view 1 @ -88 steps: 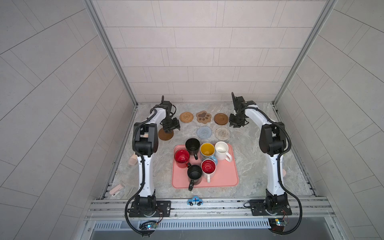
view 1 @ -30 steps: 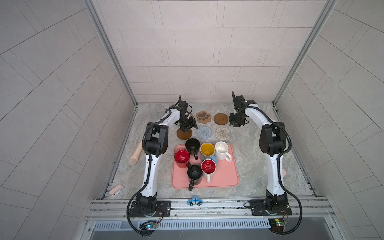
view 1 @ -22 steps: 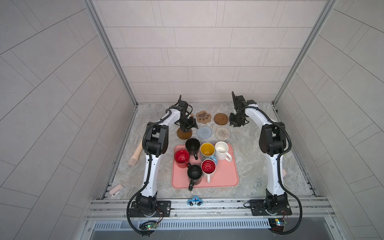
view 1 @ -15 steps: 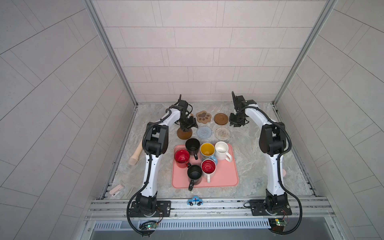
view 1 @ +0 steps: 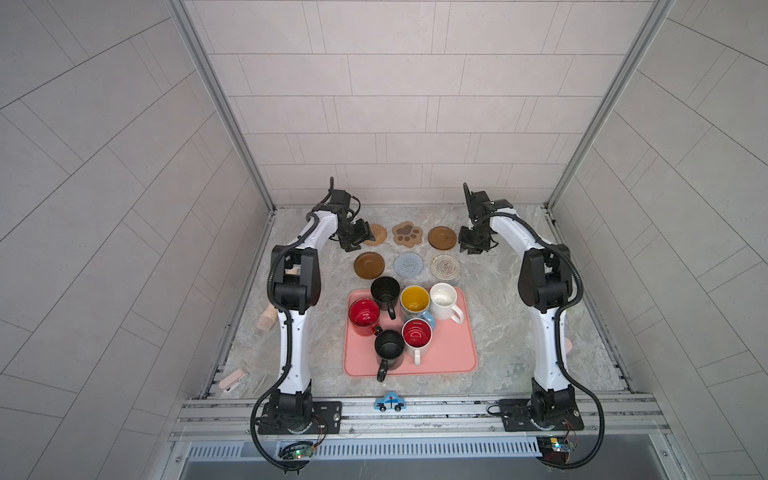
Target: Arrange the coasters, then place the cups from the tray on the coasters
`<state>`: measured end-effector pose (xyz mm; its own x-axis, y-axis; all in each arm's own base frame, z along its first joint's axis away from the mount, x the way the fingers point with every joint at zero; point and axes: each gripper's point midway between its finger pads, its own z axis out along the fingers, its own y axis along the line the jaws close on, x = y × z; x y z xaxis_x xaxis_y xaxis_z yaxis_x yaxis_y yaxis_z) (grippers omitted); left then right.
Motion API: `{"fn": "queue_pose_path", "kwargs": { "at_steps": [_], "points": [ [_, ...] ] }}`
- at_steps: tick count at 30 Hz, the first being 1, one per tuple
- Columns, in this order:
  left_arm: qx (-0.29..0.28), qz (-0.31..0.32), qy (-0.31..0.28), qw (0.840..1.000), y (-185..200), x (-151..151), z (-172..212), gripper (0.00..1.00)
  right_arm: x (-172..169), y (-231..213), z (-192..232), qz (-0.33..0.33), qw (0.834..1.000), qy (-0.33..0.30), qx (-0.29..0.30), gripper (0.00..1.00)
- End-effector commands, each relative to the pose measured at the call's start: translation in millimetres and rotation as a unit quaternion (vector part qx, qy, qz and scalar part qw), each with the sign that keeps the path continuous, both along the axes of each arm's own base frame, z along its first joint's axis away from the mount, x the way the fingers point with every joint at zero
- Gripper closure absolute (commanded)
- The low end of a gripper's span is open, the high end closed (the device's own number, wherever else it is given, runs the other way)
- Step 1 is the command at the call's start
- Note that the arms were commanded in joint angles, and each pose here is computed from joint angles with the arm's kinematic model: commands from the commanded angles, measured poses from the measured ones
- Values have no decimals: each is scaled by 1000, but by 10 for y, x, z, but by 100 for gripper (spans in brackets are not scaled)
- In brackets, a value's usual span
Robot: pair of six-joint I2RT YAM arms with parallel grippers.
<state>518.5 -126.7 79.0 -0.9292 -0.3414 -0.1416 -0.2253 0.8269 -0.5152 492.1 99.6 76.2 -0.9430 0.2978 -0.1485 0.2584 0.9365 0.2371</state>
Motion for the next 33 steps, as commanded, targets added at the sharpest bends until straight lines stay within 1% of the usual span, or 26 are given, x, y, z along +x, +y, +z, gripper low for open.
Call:
{"fn": "queue_pose_path", "kwargs": {
  "at_steps": [1, 4, 9, 17, 22, 33],
  "points": [
    [19, 17, 0, 1000, 158, -31, 28, 31, -28, -63, 134, -1, 1000, -4, -10, 69],
    [28, 24, 9, 999, 259, -62, -47, 31, -30, -60, 135, 1, 1000, -5, -11, 69],
    [30, 17, 24, 999, 267, -147, -156, 31, -25, -63, 124, 1, 1000, -4, -10, 69],
    [22, 13, 39, 999, 200, -257, -255, 31, -30, -62, 110, 2, 1000, -2, -9, 69],
    [18, 5, 41, 999, 122, -288, -254, 32, -23, -51, 98, 1, 1000, -1, -7, 69],
    [13, -2, 40, 999, -2, -281, -258, 32, -17, -51, 100, 0, 1000, -1, -6, 69]
  ]
}}
